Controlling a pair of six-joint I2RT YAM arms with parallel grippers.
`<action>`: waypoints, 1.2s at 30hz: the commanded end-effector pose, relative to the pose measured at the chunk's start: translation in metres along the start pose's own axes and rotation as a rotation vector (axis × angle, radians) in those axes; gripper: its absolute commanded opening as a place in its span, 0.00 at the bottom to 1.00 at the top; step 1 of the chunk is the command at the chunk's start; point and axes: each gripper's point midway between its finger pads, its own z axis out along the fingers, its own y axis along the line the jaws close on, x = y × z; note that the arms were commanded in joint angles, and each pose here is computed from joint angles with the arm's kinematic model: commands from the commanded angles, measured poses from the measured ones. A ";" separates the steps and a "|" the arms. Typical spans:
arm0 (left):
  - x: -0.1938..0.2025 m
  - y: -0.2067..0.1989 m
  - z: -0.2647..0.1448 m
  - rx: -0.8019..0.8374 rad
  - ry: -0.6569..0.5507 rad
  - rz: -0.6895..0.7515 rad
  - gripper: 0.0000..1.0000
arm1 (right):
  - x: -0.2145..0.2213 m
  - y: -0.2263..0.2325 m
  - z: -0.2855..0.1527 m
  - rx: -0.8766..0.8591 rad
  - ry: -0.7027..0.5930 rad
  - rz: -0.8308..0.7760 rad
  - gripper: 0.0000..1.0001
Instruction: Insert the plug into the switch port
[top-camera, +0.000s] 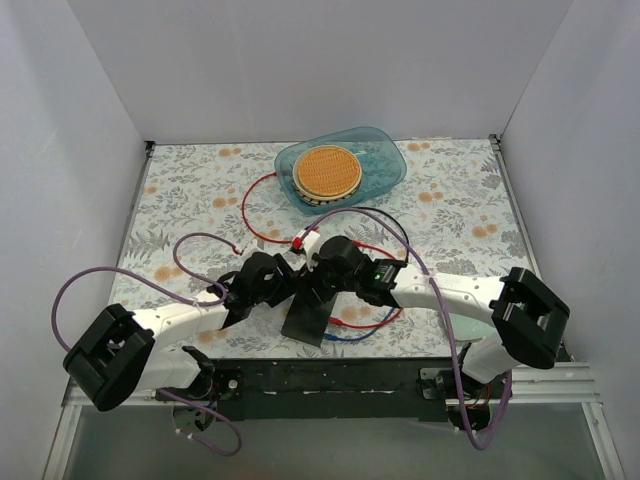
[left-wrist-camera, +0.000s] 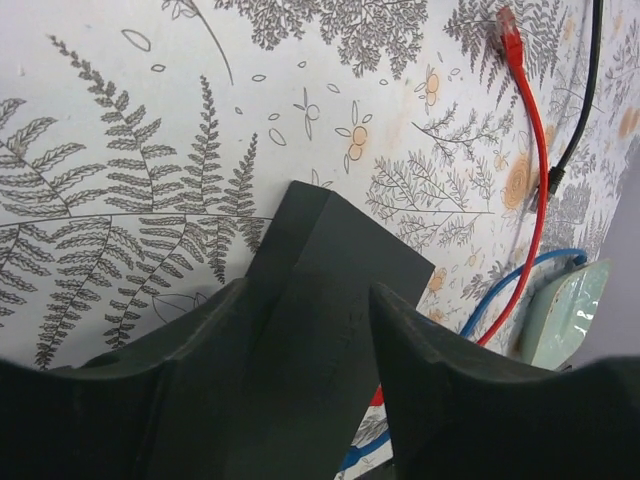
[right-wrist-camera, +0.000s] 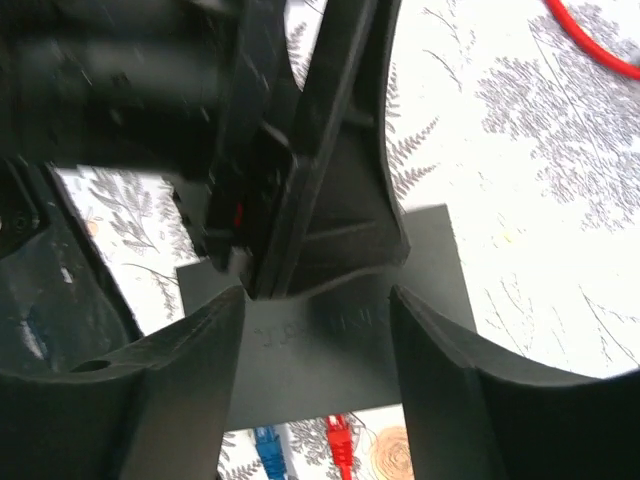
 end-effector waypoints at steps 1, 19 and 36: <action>-0.021 -0.009 -0.005 0.004 -0.019 0.030 0.57 | -0.008 -0.012 -0.014 0.085 -0.072 -0.015 0.71; -0.138 -0.064 0.010 -0.111 -0.264 0.488 0.98 | -0.010 -0.112 -0.080 0.229 -0.166 0.233 0.80; -0.125 -0.068 0.095 -0.147 -0.106 0.683 0.77 | 0.014 -0.132 -0.094 0.257 -0.155 0.310 0.79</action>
